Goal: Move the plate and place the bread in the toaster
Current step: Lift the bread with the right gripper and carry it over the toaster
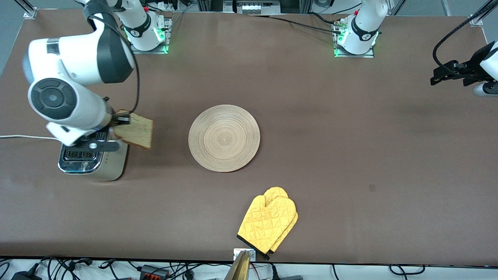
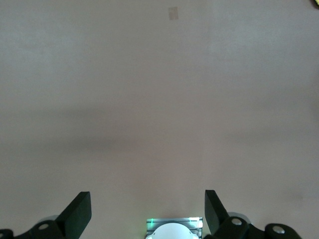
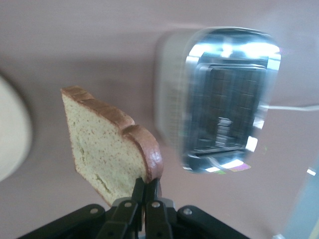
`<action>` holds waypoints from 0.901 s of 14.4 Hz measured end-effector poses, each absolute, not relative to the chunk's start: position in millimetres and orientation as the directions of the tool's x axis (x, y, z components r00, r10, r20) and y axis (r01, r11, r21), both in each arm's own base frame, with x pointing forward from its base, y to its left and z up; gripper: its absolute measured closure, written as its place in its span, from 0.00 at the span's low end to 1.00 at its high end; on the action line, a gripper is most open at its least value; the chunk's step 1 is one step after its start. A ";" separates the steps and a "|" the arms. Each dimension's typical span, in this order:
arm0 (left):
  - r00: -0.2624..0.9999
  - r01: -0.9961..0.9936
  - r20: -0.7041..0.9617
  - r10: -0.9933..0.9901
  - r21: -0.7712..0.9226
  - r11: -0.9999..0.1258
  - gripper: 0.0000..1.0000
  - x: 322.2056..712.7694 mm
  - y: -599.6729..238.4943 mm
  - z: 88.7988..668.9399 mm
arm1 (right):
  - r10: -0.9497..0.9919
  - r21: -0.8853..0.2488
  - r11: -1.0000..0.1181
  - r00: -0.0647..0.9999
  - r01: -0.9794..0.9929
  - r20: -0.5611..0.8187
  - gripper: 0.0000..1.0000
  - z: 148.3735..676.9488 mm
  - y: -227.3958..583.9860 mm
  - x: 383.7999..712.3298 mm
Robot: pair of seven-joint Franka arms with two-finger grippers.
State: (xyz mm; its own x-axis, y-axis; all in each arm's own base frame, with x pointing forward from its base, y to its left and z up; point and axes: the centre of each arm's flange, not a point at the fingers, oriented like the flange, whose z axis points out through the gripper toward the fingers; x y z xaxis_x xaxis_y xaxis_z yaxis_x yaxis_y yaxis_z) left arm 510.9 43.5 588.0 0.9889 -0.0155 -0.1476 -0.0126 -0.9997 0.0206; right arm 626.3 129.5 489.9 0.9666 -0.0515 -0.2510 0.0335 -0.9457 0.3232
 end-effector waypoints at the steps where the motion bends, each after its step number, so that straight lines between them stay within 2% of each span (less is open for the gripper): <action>1: 0.990 -0.018 -0.143 -0.021 0.019 -1.000 0.00 510.1 38.4 588.4 | -0.076 0.371 -0.928 0.965 0.024 -0.252 0.96 491.9 112.4 628.5; 5: 0.990 0.034 -0.135 0.033 0.005 -0.999 0.00 513.0 38.4 585.8 | -0.091 0.522 -0.850 0.958 0.067 -0.271 0.96 494.2 64.1 634.9; 9: 0.987 0.037 -0.155 0.036 0.006 -0.999 0.00 518.1 39.8 577.4 | -0.119 0.555 -0.828 0.941 0.081 -0.315 0.96 487.0 19.5 639.3; 13: 0.986 0.040 -0.165 0.039 0.004 -0.999 0.00 518.8 35.5 576.9 | -0.112 0.558 -0.823 0.934 0.104 -0.338 0.96 462.4 22.9 646.9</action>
